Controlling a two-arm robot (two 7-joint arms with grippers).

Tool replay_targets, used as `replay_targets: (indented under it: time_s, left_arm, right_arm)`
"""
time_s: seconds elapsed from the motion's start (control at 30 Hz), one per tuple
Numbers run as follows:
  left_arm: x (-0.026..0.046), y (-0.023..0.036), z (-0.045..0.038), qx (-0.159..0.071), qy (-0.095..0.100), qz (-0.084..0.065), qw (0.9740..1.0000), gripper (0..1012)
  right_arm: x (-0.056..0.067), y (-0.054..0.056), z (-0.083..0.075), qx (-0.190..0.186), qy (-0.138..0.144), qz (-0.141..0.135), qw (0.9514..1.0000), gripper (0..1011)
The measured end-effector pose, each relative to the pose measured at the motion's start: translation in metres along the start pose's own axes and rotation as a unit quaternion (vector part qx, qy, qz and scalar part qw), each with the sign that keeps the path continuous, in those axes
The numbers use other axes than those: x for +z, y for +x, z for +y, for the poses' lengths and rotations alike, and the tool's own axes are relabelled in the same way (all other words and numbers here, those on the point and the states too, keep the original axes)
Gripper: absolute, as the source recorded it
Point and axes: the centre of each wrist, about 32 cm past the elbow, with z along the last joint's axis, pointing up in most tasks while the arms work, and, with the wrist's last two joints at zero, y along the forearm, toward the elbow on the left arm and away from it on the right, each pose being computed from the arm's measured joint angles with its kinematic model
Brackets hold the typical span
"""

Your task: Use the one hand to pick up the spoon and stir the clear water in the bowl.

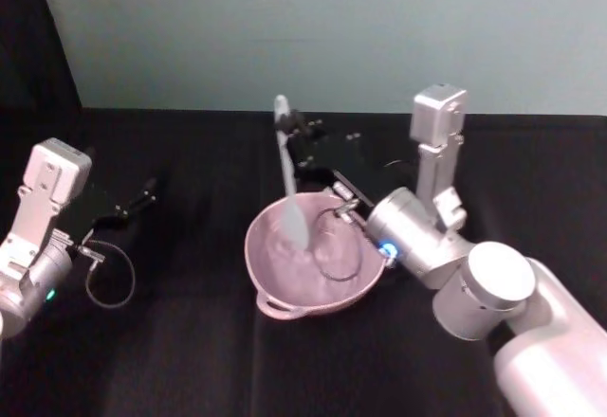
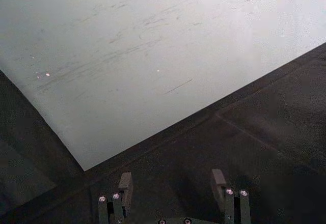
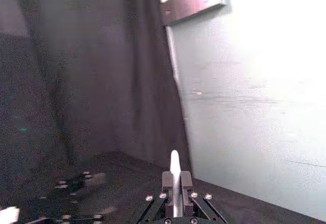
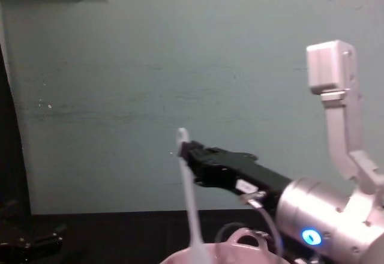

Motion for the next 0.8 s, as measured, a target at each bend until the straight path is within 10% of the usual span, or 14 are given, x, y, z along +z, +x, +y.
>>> replay_targets:
  time_s: [0.37, 0.8]
  left_arm:
    - [0.0, 0.0, 0.0, 0.0, 0.0, 0.0, 1.0, 1011]
    - [0.0, 0.0, 0.0, 0.0, 0.0, 0.0, 1.0, 1011]
  right_arm:
    - [0.016, 0.03, -0.036, -0.063, 0.003, -0.025, 0.9977, 103]
    - [0.006, -0.007, -0.037, -0.008, -0.022, -0.028, 0.9993, 103]
